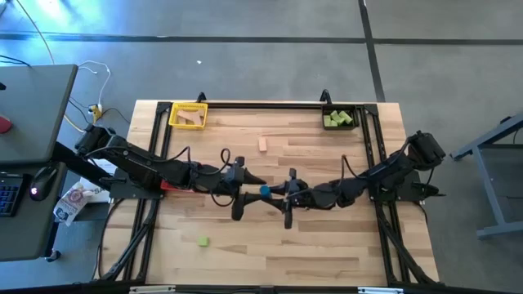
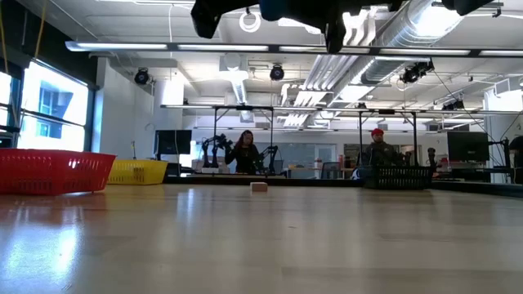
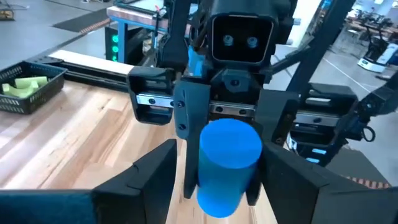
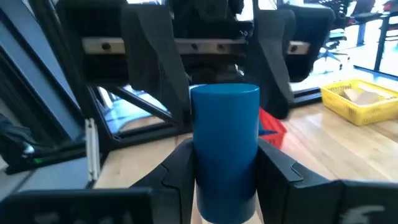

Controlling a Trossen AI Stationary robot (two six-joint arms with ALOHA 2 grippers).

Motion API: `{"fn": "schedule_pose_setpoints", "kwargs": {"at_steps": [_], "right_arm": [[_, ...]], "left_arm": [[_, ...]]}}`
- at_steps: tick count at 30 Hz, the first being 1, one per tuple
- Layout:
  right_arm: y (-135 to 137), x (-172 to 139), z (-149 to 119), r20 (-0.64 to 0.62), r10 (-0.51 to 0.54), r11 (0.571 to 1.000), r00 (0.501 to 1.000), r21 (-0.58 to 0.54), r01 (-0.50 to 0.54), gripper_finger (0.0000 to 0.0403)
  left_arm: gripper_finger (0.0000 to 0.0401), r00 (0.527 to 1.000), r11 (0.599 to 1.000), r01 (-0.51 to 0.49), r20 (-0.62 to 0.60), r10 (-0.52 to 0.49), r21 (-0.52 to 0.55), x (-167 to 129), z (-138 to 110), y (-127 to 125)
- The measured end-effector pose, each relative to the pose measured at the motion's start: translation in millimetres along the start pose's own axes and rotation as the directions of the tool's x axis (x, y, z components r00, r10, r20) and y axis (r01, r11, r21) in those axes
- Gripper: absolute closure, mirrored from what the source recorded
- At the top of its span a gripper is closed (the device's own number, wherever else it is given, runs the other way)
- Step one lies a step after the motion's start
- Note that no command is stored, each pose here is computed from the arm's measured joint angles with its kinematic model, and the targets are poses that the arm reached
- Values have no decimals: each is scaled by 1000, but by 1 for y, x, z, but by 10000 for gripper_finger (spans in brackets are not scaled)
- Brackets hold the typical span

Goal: Sort & place blocks by color
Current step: Put the blue block into the red bin

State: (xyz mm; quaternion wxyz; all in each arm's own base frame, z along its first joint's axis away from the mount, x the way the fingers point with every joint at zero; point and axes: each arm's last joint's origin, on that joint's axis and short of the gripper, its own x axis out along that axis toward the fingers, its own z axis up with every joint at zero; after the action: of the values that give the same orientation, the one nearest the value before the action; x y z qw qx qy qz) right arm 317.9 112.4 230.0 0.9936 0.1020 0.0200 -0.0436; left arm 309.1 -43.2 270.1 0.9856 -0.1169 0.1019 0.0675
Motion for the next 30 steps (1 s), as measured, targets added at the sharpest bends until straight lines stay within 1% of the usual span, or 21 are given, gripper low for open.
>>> {"fn": "schedule_pose_setpoints", "kwargs": {"at_steps": [4, 9, 12, 15, 19, 21, 26, 30], "right_arm": [[-3, 2, 4, 26, 31, 999, 999, 15, -31, 302], [-5, 3, 5, 25, 49, 998, 998, 28, -50, 302], [-5, 3, 5, 24, 55, 998, 998, 29, -56, 302], [-5, 4, 5, 24, 55, 998, 998, 29, -55, 302], [-7, 4, 5, 15, 66, 995, 998, 69, -67, 281], [-8, 5, 4, 6, 76, 995, 997, 71, -76, 268], [-9, 5, 3, -16, 77, 995, 997, 64, -76, 241], [-8, 5, -1, -42, 66, 997, 997, 53, -63, 224]], "left_arm": [[199, 1000, 1000, -14, 10, 14, -5, 1, 2, 4], [202, 1000, 1000, -21, 17, 22, -9, 2, 3, 8], [214, 1000, 1000, -19, 17, 20, -11, 3, 4, 10], [236, 1000, 1000, 1, 11, -1, -12, 3, 5, 11], [276, 999, 999, 38, 3, -38, 0, 3, 4, 10], [295, 999, 999, 46, -2, -46, 5, 3, 4, 10], [299, 999, 999, 47, -27, -46, 19, 3, 2, 11], [299, 996, 999, 20, -90, -17, 32, 3, -4, 13]]}}
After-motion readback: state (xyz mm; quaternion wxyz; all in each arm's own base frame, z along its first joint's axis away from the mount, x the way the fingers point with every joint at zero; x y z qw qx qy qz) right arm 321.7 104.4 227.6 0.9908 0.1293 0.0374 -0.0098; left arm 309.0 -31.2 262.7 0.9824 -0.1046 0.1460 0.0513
